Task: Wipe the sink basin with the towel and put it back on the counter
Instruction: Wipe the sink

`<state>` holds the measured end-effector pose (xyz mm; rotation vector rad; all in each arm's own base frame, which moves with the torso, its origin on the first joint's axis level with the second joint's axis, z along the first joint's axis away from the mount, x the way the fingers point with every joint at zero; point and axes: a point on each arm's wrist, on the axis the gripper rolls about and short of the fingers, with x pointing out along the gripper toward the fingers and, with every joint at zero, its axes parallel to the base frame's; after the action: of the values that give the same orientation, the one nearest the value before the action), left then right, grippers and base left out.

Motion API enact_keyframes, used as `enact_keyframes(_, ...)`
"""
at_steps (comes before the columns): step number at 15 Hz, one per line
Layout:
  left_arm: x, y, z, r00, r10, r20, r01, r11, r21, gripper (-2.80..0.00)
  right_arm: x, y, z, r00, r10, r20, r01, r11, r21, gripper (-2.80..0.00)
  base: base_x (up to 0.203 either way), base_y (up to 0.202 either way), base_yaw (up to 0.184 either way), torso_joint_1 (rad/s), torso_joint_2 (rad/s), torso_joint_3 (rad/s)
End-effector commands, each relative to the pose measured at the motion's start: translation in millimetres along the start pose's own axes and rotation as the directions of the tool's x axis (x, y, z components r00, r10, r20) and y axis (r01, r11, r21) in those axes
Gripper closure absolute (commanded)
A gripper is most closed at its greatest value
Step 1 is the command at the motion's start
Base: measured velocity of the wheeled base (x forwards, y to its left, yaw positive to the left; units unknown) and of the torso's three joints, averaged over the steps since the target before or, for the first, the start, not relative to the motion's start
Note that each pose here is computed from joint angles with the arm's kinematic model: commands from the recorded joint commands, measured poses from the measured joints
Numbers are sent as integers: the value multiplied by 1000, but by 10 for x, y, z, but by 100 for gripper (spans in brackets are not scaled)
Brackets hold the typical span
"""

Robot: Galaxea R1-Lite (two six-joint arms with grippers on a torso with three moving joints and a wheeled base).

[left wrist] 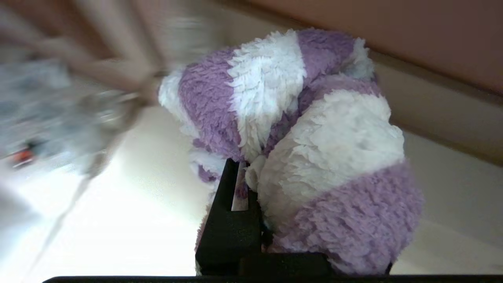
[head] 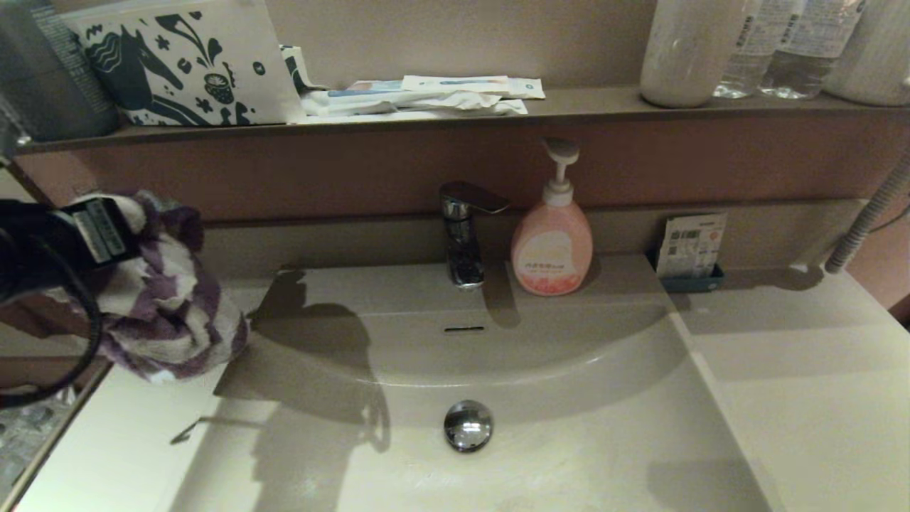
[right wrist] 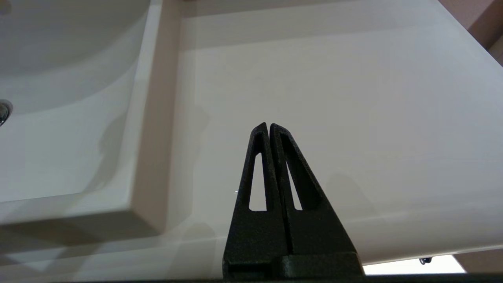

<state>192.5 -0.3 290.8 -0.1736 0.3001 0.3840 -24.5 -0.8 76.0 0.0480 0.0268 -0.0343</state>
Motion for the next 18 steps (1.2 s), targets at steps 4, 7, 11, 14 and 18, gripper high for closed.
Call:
enact_keyframes(4, -137, 504, -43, 998, 32, -50, -30, 999, 23, 0, 1, 0, 0, 1000, 0, -1, 0, 1000, 0, 0, 0, 0, 0, 0, 0, 0)
enact_keyframes(7, 79, 589, -376, 989, 13, -149, -7, 999, 40, 0, 1, 0, 0, 1000, 0, -1, 0, 1000, 1, 0, 0, 0, 0, 0, 0, 0)
enact_keyframes(11, 665, 673, -972, 965, 44, -260, -33, 998, 50, 0, 1, 0, 0, 1000, 0, -1, 0, 1000, 1, 0, 0, 0, 0, 0, 0, 0)
enact_keyframes(14, 1090, 803, -1297, 968, 79, -239, -66, 996, 62, 0, 1, 0, 0, 1000, 0, -1, 0, 1000, 1, 0, 0, 0, 0, 0, 0, 0)
enact_keyframes(18, 1164, 719, -1366, 968, -22, -249, 43, 996, 77, 0, 1, 0, 0, 1000, 0, -1, 0, 1000, -1, 0, 0, 0, 0, 0, 0, 0)
